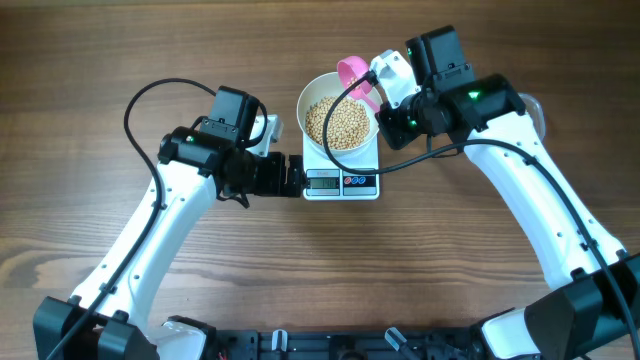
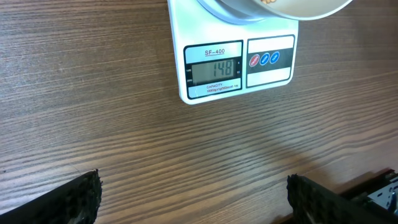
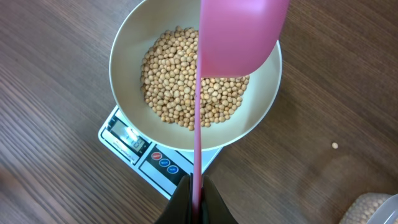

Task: Scoop item into bowl and weigh 150g on scale

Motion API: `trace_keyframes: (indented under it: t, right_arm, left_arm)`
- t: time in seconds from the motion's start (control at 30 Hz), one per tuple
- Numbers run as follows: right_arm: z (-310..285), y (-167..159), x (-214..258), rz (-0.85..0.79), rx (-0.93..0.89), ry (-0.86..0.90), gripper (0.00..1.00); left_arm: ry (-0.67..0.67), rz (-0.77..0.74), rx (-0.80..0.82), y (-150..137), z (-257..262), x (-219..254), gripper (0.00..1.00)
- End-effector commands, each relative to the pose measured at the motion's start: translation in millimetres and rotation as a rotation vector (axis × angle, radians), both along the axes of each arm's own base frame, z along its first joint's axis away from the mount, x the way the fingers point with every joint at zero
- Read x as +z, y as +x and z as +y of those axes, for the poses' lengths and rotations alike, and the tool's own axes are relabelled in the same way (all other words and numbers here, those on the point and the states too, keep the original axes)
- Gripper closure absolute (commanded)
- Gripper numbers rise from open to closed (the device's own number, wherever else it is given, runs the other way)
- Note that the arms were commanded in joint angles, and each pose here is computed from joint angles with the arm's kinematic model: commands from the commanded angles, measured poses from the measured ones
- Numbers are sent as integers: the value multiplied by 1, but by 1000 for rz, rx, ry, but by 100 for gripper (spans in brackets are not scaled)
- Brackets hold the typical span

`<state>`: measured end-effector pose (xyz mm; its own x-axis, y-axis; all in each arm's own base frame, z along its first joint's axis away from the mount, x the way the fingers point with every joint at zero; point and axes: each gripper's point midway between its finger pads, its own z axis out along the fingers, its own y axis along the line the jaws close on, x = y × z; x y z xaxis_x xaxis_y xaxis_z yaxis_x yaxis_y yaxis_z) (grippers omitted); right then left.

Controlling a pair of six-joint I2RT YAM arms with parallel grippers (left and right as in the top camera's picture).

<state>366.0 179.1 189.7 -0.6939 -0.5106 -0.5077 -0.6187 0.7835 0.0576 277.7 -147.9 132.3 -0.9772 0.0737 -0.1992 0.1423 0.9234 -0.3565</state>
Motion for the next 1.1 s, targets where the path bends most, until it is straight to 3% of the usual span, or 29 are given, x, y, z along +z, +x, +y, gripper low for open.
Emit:
trace_keyframes:
  t: [0.0, 1.07]
  right_arm:
    - [-1, 3, 8, -33, 0, -7, 96]
    - [-3, 0, 5, -49, 29, -73, 96]
  left_arm:
    - [0, -1, -17, 1, 0, -2, 0]
    - [0, -1, -17, 1, 0, -2, 0]
